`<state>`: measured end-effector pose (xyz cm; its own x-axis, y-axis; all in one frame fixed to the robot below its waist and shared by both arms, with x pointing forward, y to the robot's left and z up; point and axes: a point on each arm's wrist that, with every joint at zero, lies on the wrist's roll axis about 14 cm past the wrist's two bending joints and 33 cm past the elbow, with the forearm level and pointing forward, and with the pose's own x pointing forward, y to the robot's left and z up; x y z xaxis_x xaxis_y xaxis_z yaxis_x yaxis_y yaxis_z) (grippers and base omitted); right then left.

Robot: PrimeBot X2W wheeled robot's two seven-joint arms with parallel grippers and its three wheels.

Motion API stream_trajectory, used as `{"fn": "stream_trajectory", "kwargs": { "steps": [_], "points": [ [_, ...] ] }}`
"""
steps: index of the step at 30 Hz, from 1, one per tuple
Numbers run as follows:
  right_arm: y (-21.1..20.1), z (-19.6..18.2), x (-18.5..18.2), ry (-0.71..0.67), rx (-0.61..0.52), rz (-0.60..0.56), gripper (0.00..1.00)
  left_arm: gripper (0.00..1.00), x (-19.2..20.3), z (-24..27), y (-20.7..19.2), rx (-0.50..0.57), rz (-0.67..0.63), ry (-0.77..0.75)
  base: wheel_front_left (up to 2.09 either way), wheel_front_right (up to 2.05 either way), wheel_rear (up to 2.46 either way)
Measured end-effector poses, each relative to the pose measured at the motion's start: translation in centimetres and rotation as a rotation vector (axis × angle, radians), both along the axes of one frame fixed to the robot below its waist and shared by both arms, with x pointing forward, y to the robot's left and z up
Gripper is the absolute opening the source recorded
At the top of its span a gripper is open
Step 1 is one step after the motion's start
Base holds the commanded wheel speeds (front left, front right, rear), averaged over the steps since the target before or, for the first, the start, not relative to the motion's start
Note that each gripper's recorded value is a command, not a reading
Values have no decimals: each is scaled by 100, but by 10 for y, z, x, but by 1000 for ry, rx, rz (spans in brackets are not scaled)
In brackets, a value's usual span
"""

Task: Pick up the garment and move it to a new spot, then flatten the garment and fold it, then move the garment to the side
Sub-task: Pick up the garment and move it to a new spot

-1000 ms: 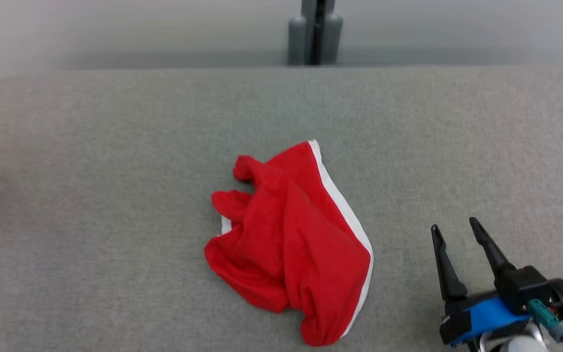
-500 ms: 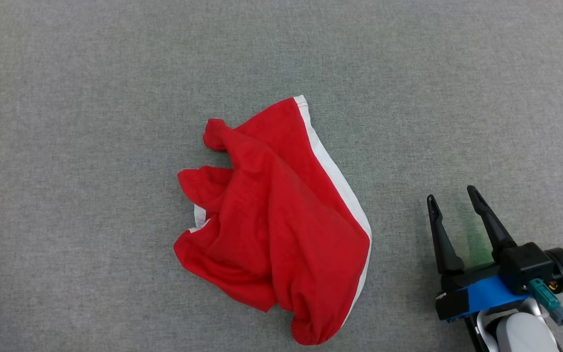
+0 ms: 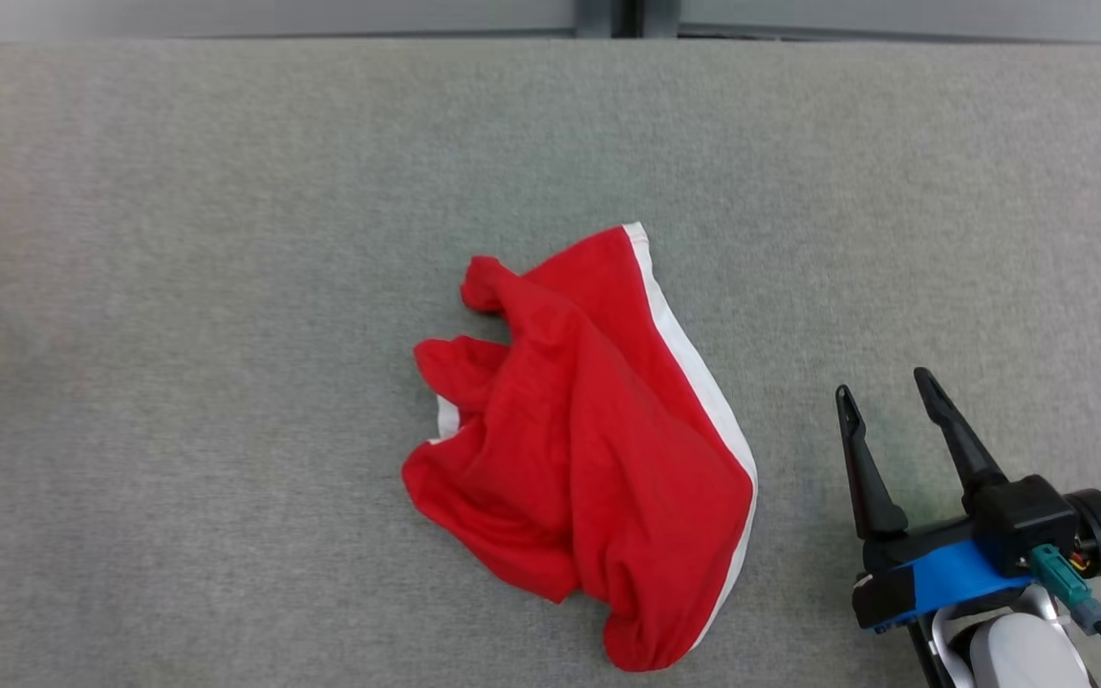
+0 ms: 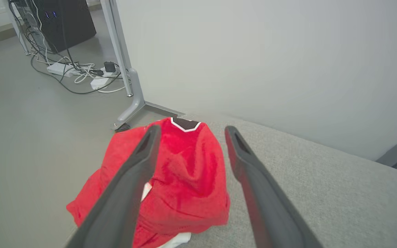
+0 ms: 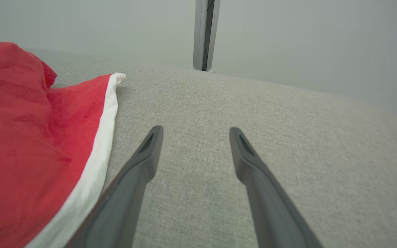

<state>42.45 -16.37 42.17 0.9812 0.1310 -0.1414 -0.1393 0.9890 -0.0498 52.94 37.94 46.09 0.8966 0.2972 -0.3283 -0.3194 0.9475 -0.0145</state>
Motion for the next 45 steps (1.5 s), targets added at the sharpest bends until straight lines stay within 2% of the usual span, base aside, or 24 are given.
{"fn": "stream_trajectory", "kwargs": {
  "steps": [6,10,14,20,23,26,34,45],
  "points": [
    [11,27,-4,-67,17,28,100,100,6,78,-41,71,-161,-199,0,0,0],
    [13,44,-13,-106,30,31,100,100,-5,115,-91,56,-275,-323,0,0,0],
    [11,57,-27,-134,42,20,100,100,-31,129,-135,17,-364,-401,0,0,0],
    [1,65,-47,-153,50,-10,100,100,-77,99,-204,-82,-477,-394,0,0,0],
    [-5,65,-55,-152,60,-29,100,100,-102,74,-235,-172,-503,-361,0,0,0],
    [-10,63,-63,-146,68,-47,100,100,-123,47,-254,-218,-516,-306,0,0,0],
    [-13,55,-78,-122,87,-66,100,100,-161,-4,-266,-204,-504,-189,0,0,0],
    [-9,44,-84,-85,96,-59,100,100,-176,-16,-262,-210,-459,-178,0,0,0]
  ]
}}
